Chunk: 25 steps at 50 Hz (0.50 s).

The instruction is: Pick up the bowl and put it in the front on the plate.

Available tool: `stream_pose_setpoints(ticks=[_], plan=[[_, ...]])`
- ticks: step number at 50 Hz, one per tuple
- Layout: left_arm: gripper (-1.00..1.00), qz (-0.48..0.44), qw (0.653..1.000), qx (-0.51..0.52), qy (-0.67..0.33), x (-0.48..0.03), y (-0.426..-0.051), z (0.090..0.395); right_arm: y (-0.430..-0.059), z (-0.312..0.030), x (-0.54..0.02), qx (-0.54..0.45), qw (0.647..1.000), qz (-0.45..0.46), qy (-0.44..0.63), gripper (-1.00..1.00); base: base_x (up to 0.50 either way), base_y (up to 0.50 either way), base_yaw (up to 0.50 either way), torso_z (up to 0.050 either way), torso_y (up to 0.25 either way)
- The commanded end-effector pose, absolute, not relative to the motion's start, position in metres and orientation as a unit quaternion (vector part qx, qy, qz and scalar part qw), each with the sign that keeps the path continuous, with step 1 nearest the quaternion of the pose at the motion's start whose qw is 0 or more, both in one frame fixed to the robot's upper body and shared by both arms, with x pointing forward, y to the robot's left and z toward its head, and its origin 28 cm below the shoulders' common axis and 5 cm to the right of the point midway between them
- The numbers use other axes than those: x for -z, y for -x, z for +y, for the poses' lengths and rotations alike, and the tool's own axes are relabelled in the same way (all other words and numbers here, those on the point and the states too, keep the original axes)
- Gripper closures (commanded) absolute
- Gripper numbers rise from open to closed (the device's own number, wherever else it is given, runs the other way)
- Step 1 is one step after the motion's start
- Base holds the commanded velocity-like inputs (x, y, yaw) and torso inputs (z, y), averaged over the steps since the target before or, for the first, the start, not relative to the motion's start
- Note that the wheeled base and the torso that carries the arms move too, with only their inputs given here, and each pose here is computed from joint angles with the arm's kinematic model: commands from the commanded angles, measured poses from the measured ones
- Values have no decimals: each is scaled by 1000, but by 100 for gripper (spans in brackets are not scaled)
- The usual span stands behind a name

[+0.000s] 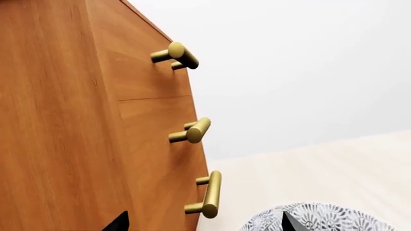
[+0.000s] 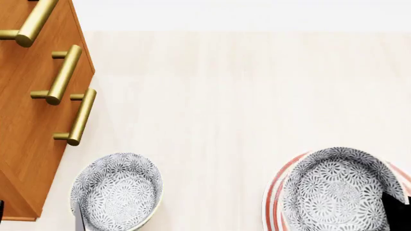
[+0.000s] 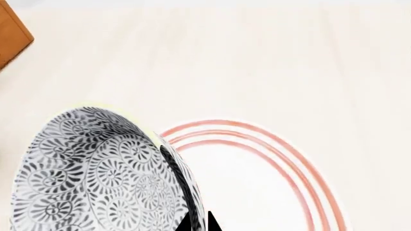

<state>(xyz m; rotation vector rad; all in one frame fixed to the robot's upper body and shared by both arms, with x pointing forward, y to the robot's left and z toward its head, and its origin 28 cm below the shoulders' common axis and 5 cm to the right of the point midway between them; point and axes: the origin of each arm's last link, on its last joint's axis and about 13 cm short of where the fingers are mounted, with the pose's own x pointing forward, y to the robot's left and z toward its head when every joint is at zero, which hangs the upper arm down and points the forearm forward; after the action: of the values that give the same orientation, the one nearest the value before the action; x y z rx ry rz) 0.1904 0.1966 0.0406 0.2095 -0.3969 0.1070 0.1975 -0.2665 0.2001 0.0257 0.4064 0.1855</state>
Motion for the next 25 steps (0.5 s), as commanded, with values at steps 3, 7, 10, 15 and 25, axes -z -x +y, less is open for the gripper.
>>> stream_pose_setpoints(ticks=[3, 7, 10, 15, 25], plan=[[-100, -205, 972, -51, -103, -41, -192, 197, -197, -274, -205, -112, 977, 182, -4, 100, 0, 0, 0, 0, 0], [-100, -205, 972, -51, -103, -42, -191, 197, -198, -276, -201, -106, 977, 185, -8, 100, 0, 0, 0, 0, 0], [-100, -204, 972, -50, -104, -41, -191, 197, -200, -277, -199, -98, 978, 187, -9, 100, 0, 0, 0, 0, 0], [-100, -203, 973, -48, -104, -40, -192, 196, -204, -271, -195, -103, 976, 188, -27, 100, 0, 0, 0, 0, 0], [-100, -201, 973, -43, -105, -40, -191, 196, -208, -267, -194, -121, 971, 196, -69, 100, 0, 0, 0, 0, 2]])
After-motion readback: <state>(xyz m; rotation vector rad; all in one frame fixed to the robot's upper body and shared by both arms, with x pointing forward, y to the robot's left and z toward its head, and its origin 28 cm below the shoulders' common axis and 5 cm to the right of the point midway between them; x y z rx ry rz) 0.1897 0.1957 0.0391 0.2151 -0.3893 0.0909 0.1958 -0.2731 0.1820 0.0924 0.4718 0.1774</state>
